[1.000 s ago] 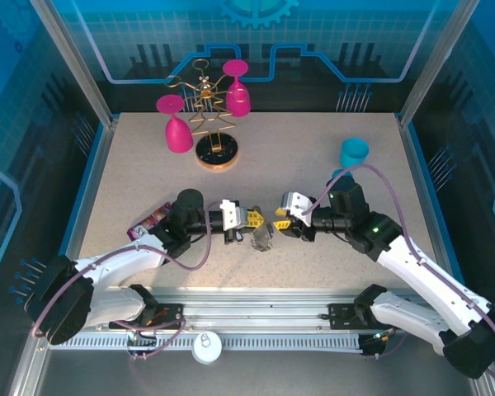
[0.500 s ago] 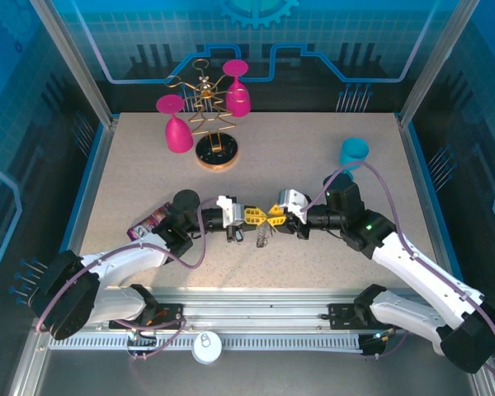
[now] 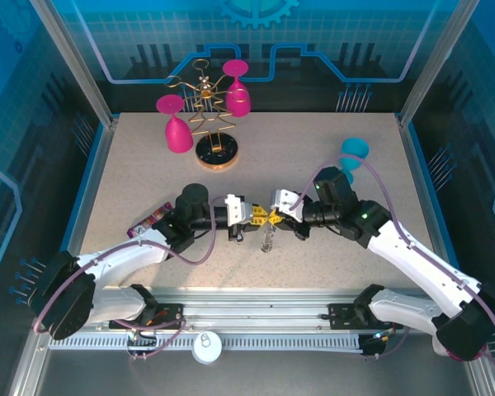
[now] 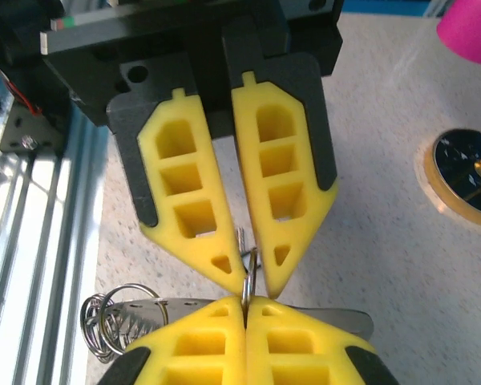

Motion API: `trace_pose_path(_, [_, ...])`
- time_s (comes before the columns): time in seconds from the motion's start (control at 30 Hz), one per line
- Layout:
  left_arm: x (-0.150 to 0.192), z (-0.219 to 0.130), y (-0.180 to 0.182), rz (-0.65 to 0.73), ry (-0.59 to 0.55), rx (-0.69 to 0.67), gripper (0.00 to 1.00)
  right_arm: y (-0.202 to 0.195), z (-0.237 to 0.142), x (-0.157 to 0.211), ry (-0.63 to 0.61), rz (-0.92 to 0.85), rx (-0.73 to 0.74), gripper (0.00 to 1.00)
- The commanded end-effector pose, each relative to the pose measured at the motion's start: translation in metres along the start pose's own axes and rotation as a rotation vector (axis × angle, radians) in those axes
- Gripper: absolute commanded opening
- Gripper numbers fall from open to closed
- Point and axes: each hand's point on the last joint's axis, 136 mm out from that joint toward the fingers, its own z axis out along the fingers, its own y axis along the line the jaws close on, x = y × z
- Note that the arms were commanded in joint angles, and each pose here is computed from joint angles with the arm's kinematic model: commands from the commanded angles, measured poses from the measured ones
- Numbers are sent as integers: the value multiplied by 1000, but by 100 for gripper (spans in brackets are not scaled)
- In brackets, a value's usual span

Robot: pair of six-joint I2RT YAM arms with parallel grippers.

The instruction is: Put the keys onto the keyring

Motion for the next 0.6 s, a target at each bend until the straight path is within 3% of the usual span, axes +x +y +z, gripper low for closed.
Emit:
trace_pose_path(0.0, [13, 0, 6, 62, 125, -41, 13, 19, -3, -5, 94, -72, -83, 0])
trace_pose_path(0.13, [11, -1, 5, 77, 133, -35, 0, 22, 3, -12, 132, -83, -111, 0])
trace_pose_path(0.23, [6, -3, 0, 89, 101, -22, 0, 16, 0, -22, 72, -65, -71, 1])
trace_pose_path(0.33, [-2, -7, -8, 118, 25, -14, 0, -1, -10, -24, -13, -1, 30, 34])
trace_pose_path(0.57, [-16, -12, -20, 142, -113, 14, 0, -6, -16, -10, -151, 153, 24, 40])
